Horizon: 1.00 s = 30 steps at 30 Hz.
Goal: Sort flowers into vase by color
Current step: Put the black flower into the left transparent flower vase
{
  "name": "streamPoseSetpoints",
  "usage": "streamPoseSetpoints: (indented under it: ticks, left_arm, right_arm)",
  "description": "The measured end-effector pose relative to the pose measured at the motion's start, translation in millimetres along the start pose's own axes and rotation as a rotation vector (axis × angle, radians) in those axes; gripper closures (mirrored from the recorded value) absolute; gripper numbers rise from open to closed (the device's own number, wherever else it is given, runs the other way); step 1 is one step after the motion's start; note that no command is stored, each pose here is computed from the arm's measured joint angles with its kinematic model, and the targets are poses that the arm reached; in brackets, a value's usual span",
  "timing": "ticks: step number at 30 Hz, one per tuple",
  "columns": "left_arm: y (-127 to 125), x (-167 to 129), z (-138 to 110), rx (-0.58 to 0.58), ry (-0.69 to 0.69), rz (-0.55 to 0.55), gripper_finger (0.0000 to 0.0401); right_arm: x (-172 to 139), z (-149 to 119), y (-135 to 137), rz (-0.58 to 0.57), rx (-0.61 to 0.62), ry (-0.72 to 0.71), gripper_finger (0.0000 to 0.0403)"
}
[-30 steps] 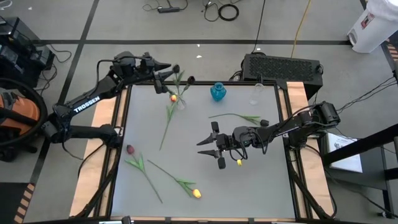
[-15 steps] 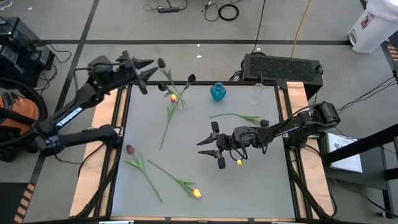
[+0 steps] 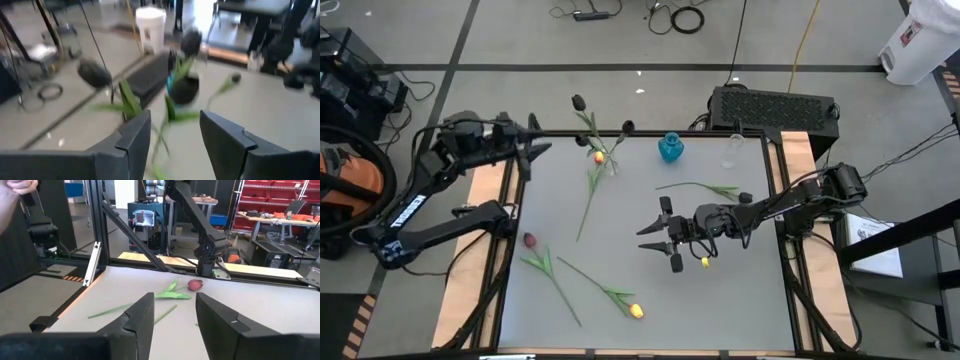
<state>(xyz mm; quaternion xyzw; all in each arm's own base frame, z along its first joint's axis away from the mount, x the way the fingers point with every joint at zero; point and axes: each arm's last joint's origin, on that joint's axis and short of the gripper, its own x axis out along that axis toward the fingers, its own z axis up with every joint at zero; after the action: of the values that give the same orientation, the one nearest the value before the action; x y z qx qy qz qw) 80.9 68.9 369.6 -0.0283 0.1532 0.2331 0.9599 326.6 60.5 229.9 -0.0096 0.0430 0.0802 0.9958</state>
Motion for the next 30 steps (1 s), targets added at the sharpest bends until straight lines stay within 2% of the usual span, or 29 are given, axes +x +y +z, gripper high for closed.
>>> streamPoseSetpoints:
  ticks: [3,6,12,25,30]
  left_arm:
    - [-4.0,-7.2,-10.5,-0.021,0.079,-0.032,0.0223]
    - [-8.9,-13.9,-18.1,-0.044,0.128,-0.108,0.0223]
    - [-17.6,-24.1,-32.8,-0.068,0.121,-0.252,0.0223]
    - [-22.9,-22.2,-81.6,-0.166,0.168,-0.264,0.0223]
    - [-24.3,-21.7,-85.6,-0.183,0.143,-0.301,0.0223]
  right_arm:
    - [0.0,-1.7,0.0,0.0,0.0,0.018,0.0266]
    - [0.0,-2.6,0.0,0.0,-0.001,0.027,0.0266]
    - [0.0,-3.1,0.0,0.0,0.006,0.032,0.0266]
    - [-0.7,-5.1,0.3,-0.001,0.049,0.06,0.0266]
    - [-6.7,3.1,-0.3,-0.008,0.038,0.051,0.0266]
